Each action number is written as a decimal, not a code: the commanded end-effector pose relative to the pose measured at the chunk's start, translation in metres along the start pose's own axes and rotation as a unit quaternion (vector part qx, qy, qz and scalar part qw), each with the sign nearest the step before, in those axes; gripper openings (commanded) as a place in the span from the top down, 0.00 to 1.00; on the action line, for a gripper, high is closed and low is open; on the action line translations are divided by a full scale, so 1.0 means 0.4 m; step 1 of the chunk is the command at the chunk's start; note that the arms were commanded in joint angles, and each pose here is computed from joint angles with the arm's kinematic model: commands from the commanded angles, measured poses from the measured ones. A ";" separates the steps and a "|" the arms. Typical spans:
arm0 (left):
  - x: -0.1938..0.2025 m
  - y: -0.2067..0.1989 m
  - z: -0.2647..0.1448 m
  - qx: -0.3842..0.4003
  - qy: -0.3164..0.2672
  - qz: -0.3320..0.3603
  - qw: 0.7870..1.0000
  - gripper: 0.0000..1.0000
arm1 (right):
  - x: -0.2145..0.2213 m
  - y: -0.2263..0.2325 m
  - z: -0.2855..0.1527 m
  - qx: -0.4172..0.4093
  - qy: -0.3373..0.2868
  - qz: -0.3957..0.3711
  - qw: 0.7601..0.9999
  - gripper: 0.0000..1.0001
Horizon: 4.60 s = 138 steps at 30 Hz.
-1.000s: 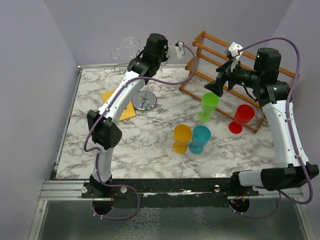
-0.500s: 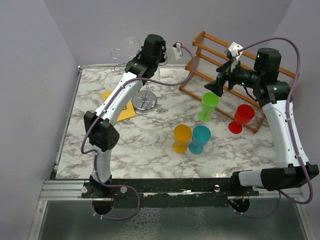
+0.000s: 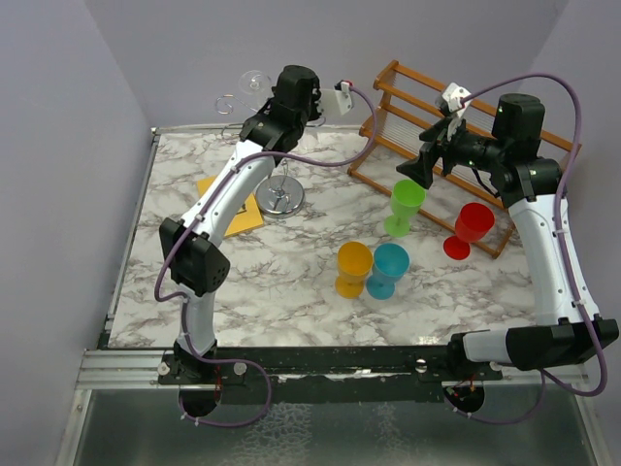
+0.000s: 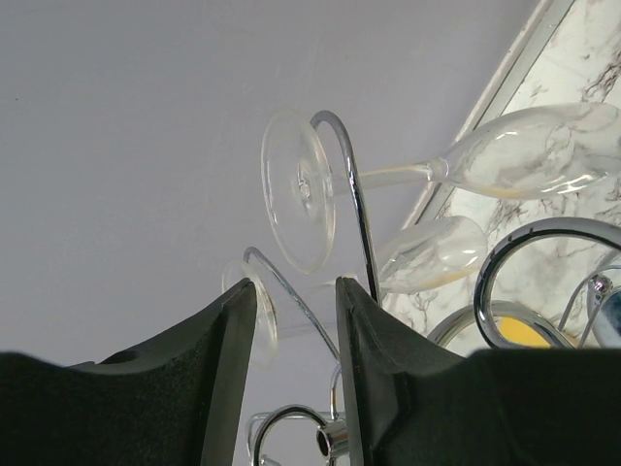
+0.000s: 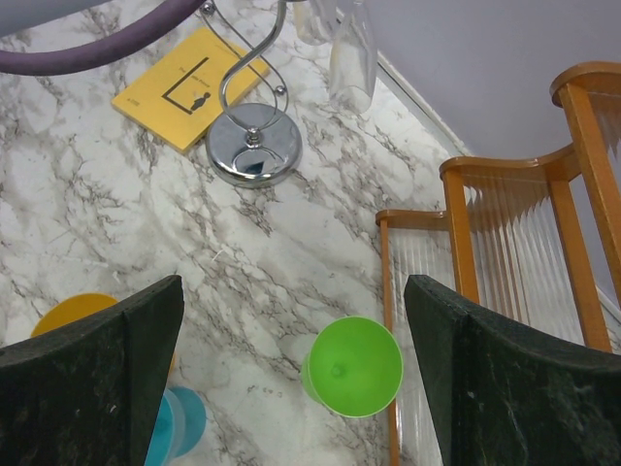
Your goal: Place the wine glass upside down on the wine glass rack
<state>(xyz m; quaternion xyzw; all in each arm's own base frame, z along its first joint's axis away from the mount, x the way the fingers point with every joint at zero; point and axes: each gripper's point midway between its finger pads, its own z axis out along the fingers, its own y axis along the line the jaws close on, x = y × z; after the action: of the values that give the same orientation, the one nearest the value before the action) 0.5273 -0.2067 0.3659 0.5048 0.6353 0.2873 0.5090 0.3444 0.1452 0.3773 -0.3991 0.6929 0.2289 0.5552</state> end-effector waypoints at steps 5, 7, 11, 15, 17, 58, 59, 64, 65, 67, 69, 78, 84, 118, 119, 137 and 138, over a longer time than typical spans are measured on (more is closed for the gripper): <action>-0.032 0.052 -0.089 -0.008 -0.035 -0.016 0.999 0.56 | -0.017 -0.007 -0.007 0.012 -0.011 -0.021 1.000 0.05; -0.032 0.053 -0.094 -0.007 -0.035 -0.015 0.999 0.55 | -0.017 -0.008 -0.007 0.013 -0.011 -0.022 1.000 0.05; -0.032 0.059 -0.109 -0.007 -0.037 -0.015 0.999 0.54 | -0.015 -0.008 -0.007 0.014 -0.011 -0.022 1.000 0.05; -0.037 0.058 -0.131 0.003 -0.044 -0.020 0.999 0.52 | -0.014 -0.010 -0.007 0.017 -0.009 -0.023 1.000 0.05; -0.043 0.058 -0.148 0.012 -0.055 -0.030 0.998 0.51 | -0.011 -0.014 -0.007 0.021 -0.007 -0.023 0.999 0.05; -0.134 -0.082 -0.443 0.219 -0.199 -0.241 0.924 0.01 | 0.498 -0.164 0.094 0.174 0.329 0.026 0.928 0.42; -0.133 -0.083 -0.442 0.219 -0.199 -0.240 0.925 0.01 | 0.503 -0.165 0.097 0.173 0.332 0.028 0.927 0.44; -0.133 -0.085 -0.441 0.220 -0.199 -0.241 0.924 0.01 | 0.513 -0.169 0.106 0.173 0.337 0.036 0.925 0.53; -0.134 -0.086 -0.440 0.221 -0.199 -0.241 0.924 0.01 | 0.515 -0.169 0.108 0.173 0.337 0.036 0.925 0.55; -0.134 -0.087 -0.440 0.222 -0.198 -0.240 0.924 0.01 | 0.522 -0.169 0.112 0.171 0.340 0.038 0.924 0.58; -0.134 -0.091 -0.438 0.224 -0.198 -0.240 0.924 0.01 | 0.527 -0.169 0.116 0.169 0.342 0.040 0.924 0.61; -0.129 -0.101 -0.421 0.226 -0.189 -0.235 0.926 0.01 | 0.511 -0.176 0.133 0.165 0.326 0.038 0.930 0.86; -0.124 -0.103 -0.413 0.223 -0.181 -0.236 0.928 0.01 | 0.416 -0.179 0.153 0.143 0.274 0.016 0.951 0.98; -0.264 0.086 -0.448 0.163 -0.263 -0.452 0.837 0.02 | -0.225 -0.127 -0.020 0.163 -0.038 -0.066 0.984 0.98; -0.262 0.089 -0.449 0.160 -0.263 -0.454 0.836 0.02 | -0.233 -0.121 -0.027 0.162 -0.042 -0.064 0.984 0.98; -0.306 0.054 -0.517 0.231 -0.291 -0.536 0.758 0.07 | -0.306 -0.008 -0.130 0.146 -0.127 -0.036 0.980 0.98; -0.310 0.056 -0.522 0.235 -0.290 -0.543 0.752 0.07 | -0.312 -0.001 -0.135 0.144 -0.132 -0.037 0.980 0.98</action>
<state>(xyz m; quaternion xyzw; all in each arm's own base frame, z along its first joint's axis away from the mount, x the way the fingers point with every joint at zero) 0.3621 -0.2835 0.4455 0.2574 0.7103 -0.2969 0.5840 0.3343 0.1372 0.4939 -0.3057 0.6512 0.1390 0.6805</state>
